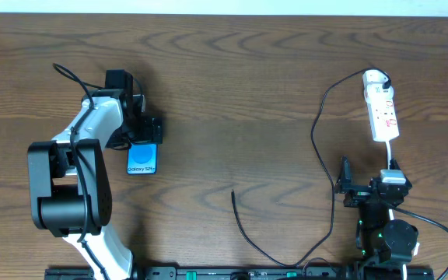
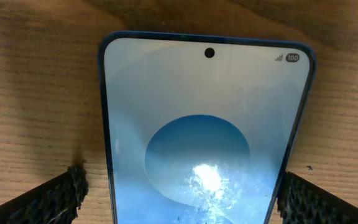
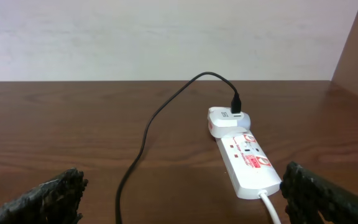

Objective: Plug charger to phone and switch on socket
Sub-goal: 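Lower the open left gripper down around the phone's top end, then close the left gripper on the phone's sides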

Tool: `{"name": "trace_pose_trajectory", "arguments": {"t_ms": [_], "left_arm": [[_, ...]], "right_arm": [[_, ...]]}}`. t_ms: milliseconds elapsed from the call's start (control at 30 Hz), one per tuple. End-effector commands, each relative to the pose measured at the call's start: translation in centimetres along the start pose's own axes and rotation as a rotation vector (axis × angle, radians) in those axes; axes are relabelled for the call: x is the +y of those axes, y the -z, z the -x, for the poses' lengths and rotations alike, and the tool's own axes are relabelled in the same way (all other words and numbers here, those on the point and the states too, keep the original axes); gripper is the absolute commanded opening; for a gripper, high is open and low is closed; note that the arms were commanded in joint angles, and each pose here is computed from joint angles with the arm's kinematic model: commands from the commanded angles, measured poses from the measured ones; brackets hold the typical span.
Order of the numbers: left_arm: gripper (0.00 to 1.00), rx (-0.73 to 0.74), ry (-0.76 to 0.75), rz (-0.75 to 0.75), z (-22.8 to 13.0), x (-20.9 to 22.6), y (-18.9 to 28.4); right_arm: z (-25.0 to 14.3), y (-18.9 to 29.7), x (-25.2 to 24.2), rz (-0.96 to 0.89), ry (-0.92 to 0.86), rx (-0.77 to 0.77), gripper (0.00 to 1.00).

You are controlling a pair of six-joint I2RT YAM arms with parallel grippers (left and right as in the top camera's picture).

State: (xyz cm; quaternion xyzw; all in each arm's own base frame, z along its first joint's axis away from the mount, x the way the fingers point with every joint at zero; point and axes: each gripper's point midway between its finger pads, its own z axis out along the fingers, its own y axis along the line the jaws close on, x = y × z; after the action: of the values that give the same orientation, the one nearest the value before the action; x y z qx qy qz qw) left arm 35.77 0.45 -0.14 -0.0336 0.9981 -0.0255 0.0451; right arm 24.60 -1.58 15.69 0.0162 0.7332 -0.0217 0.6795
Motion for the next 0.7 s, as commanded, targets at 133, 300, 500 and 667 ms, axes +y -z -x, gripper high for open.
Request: {"name": "trace_pose_trajectory", "arguments": {"t_ms": [133, 300, 500, 667], "left_arm": [[1.00, 0.030, -0.015, -0.005, -0.9, 0.0, -0.9], [1.00, 0.034, -0.015, -0.005, -1.1, 0.0, -1.0], [1.00, 0.046, -0.014, -0.005, -1.7, 0.1, -1.5], [1.00, 0.045, -0.014, -0.005, -2.3, 0.1, -2.2]], "right_arm": [[0.0, 0.0, 0.0, 0.000, 0.011, -0.001, 0.99], [0.0, 0.0, 0.0, 0.000, 0.011, -0.001, 0.99], [0.0, 0.0, 0.0, 0.000, 0.011, -0.001, 0.99], [0.0, 0.0, 0.0, 0.000, 0.011, -0.001, 0.99]]}}
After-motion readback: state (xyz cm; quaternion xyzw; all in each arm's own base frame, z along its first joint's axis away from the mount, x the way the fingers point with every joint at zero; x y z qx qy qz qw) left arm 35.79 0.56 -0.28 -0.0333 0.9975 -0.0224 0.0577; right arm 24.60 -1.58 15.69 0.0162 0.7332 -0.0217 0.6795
